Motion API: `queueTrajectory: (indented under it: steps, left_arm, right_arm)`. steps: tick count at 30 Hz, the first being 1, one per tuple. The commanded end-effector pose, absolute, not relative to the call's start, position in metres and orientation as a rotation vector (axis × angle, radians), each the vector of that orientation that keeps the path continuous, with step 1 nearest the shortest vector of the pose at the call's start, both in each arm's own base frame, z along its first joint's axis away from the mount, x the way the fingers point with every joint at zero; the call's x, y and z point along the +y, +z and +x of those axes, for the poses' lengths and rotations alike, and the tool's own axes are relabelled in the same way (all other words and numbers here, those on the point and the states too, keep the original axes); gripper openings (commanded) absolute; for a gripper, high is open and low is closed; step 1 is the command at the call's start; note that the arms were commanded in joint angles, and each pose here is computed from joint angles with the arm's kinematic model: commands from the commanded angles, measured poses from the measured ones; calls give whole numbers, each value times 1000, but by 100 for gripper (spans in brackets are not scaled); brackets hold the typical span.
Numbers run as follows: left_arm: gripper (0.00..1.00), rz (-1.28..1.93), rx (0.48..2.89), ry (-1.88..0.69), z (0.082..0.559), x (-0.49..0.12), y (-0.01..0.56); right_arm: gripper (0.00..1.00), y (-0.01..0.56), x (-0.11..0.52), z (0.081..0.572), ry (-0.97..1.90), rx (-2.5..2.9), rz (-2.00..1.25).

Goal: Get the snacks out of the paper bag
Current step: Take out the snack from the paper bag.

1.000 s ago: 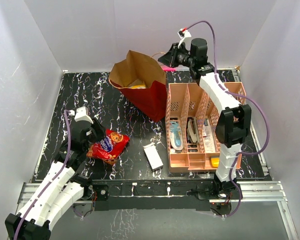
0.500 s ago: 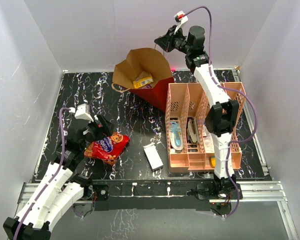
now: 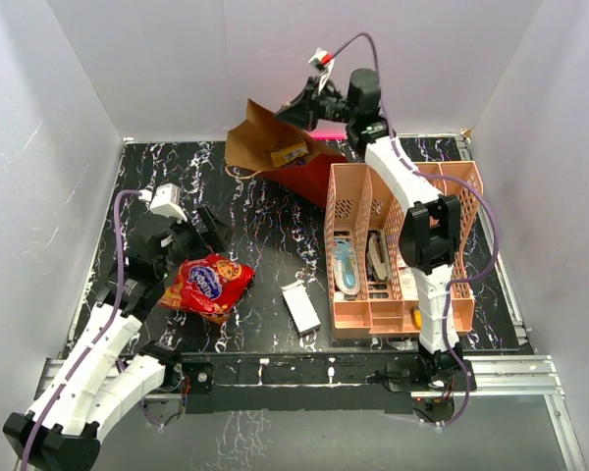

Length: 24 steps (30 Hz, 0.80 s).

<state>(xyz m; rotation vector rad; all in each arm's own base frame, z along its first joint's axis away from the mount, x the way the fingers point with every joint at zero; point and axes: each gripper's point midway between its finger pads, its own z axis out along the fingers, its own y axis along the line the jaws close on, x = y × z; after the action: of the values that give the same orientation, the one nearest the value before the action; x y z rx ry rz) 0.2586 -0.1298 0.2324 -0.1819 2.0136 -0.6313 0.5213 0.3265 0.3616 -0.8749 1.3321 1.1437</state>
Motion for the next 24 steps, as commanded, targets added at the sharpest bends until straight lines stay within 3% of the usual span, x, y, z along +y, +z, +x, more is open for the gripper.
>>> queueTrajectory:
  steps: [1,10,15,20,24]
  left_arm:
    - [97,-201,1980,-611,263,-125,260]
    - [99,-196,1966,-587,273,-125,277]
    - [98,-99,1948,-715,277,-150,277]
    - [93,-6,1934,-877,280,-181,272]
    - [84,112,1950,-831,285,-195,259]
  right_arm:
    - [8,412,358,435,1272,1145,-1076]
    - [8,391,359,386,1386,1213,-1093]
    - [8,380,357,368,1492,1228,-1114]
    - [8,378,357,371,1485,1260,-1064]
    - [8,372,356,368,1497,1272,-1071]
